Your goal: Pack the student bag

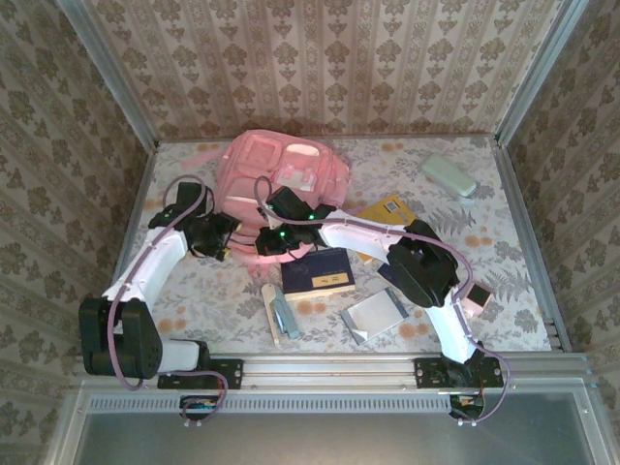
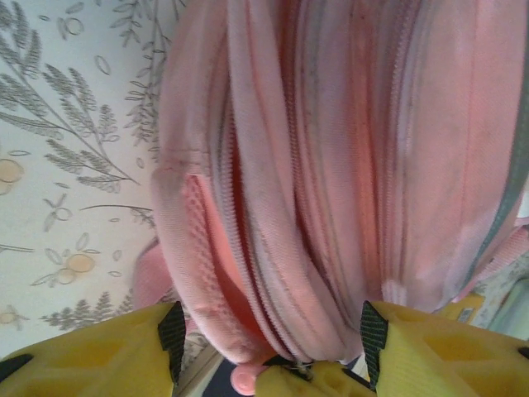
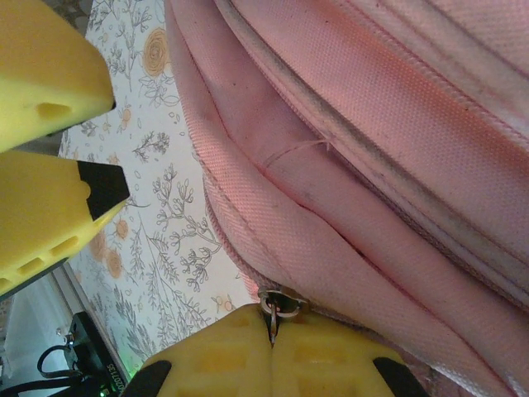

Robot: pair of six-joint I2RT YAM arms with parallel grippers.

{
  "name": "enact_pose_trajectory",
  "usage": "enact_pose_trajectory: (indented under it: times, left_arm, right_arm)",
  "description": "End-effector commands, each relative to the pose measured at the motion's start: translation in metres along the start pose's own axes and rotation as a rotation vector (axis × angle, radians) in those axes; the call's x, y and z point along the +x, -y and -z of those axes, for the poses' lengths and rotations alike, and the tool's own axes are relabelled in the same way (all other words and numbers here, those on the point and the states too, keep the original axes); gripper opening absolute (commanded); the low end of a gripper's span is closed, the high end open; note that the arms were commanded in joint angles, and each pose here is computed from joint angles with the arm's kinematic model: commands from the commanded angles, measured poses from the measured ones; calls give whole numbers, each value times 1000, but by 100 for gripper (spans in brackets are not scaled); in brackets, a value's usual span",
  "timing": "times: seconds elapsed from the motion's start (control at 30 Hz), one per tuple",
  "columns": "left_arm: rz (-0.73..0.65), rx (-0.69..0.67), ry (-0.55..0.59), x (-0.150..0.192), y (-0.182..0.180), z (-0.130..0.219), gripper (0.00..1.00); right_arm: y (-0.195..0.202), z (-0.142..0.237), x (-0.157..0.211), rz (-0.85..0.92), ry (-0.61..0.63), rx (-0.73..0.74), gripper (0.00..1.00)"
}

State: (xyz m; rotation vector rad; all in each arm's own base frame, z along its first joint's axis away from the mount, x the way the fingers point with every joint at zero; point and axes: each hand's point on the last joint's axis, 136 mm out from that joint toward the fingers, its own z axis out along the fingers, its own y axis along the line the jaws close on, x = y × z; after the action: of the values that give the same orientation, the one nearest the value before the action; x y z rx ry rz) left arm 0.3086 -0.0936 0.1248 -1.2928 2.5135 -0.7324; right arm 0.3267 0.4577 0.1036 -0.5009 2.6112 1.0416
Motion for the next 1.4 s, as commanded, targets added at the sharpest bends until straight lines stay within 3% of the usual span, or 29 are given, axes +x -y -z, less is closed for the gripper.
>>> enact_pose_trajectory:
  times: [0.0, 0.43, 0.7, 0.77, 1.37]
  left_arm:
    - [31, 8, -13, 2, 1, -13, 60]
    - [20, 37, -44, 7, 25, -42, 43]
    - [18, 24, -33, 2, 25, -47, 5]
    - [9, 25, -12, -4, 27, -41, 0]
    - [15, 79, 80, -37, 44, 1, 0]
  right_arm:
    - [-3, -6, -3, 1, 11, -13, 0]
    - [2, -13, 3, 2, -6, 2, 0]
    - [13, -11, 8, 30, -18, 58, 0]
    - [16, -6, 9, 43, -20, 83, 0]
    - [49, 30, 10, 88, 6, 224, 0]
